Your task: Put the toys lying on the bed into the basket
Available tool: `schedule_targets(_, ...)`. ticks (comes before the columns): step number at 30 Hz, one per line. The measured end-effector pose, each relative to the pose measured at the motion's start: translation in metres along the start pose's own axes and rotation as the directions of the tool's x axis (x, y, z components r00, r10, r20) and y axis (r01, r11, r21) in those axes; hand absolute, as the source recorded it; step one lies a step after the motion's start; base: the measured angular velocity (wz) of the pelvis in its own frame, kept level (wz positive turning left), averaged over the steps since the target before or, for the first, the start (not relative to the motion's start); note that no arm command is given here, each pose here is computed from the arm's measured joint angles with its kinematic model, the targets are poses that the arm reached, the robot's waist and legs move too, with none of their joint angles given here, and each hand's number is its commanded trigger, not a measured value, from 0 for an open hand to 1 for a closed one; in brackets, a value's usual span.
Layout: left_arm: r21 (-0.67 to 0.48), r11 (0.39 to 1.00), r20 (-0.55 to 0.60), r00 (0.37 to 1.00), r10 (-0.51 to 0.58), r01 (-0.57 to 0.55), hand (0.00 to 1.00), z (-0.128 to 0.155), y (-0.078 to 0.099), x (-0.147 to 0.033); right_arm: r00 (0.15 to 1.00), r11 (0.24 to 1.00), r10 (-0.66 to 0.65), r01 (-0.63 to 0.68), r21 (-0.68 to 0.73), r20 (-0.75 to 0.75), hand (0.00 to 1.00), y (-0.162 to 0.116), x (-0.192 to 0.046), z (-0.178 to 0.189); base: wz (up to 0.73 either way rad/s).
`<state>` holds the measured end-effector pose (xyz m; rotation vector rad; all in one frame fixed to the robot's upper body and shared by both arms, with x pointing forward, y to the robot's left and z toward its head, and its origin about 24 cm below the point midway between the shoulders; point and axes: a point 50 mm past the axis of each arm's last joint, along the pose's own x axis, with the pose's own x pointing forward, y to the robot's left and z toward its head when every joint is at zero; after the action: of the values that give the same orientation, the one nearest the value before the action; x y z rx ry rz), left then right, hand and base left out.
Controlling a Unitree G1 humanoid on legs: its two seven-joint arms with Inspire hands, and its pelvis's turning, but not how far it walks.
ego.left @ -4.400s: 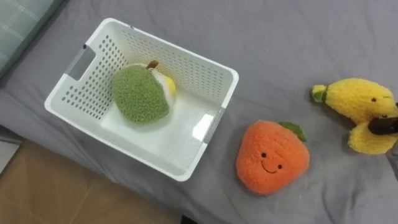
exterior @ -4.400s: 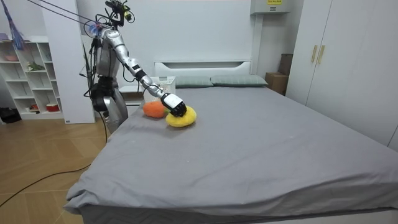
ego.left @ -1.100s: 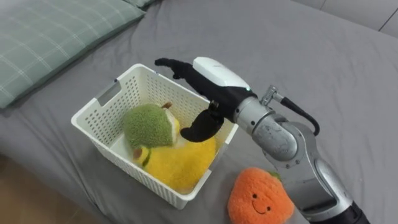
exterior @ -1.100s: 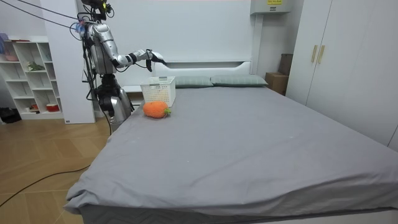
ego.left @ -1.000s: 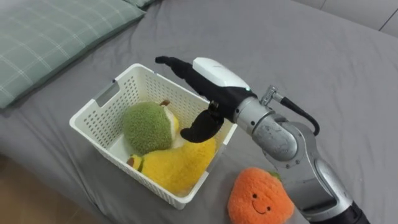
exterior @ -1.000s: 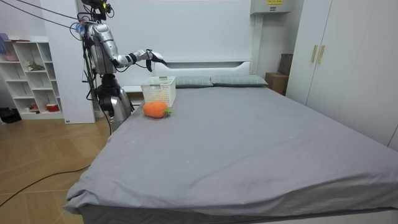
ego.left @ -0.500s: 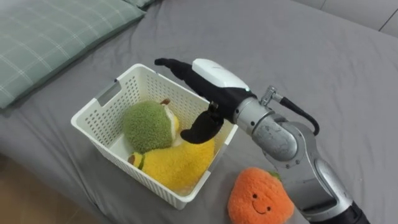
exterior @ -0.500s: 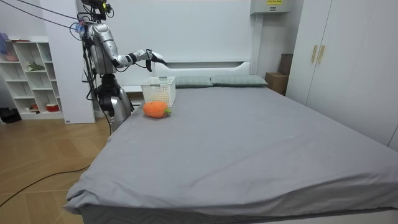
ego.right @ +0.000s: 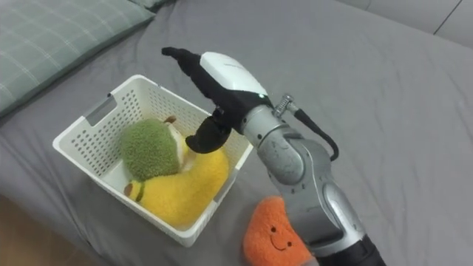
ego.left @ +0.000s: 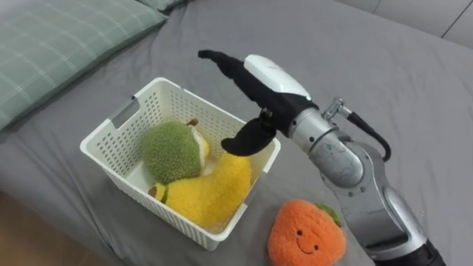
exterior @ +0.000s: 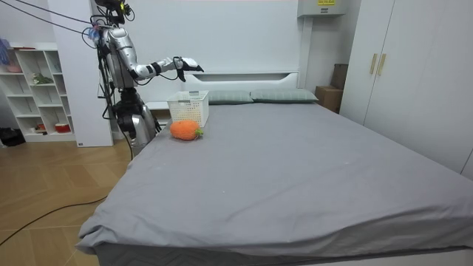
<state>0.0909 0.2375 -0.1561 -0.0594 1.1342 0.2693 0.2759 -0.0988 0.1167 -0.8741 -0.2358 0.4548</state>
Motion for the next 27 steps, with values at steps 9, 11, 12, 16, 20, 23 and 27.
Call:
schedule_targets(9,-0.028,0.999,-0.012,1.000,0.018,-0.018,0.00,-0.009,0.005,-0.003,0.980,0.979,-0.167,0.178,0.101,-0.107,0.00,-0.022,-0.022,-0.035,-0.03)
schedule_targets(11,-0.036,0.999,-0.019,1.000,0.022,-0.023,0.00,-0.012,0.007,-0.004,0.974,0.971,-0.183,0.200,0.132,-0.134,0.00,-0.020,-0.029,-0.041,-0.08)
schedule_targets(12,-0.038,0.999,-0.022,0.999,0.023,-0.024,0.00,-0.013,0.007,-0.004,0.971,0.967,-0.188,0.209,0.142,-0.148,0.00,-0.019,-0.031,-0.044,-0.09)
schedule_targets(16,-0.049,0.999,-0.033,0.999,0.021,-0.023,0.00,-0.018,0.006,-0.005,0.957,0.948,-0.197,0.241,0.207,-0.212,0.00,-0.012,-0.037,-0.060,-0.12)
schedule_targets(20,-0.051,0.998,-0.044,0.999,0.027,-0.029,0.00,-0.023,0.008,-0.006,0.940,0.933,-0.204,0.272,0.238,-0.275,0.00,-0.006,-0.044,-0.073,-0.01)
schedule_targets(23,-0.065,0.997,-0.057,0.998,0.036,-0.039,0.00,-0.028,0.010,-0.008,0.908,0.905,-0.231,0.333,0.266,-0.350,0.00,-0.005,-0.052,-0.090,0.00)
schedule_targets(27,-0.080,0.996,-0.061,0.997,0.039,-0.044,0.00,-0.030,0.011,-0.008,0.874,0.873,-0.268,0.399,0.282,-0.406,0.00,-0.007,-0.060,-0.103,0.00)
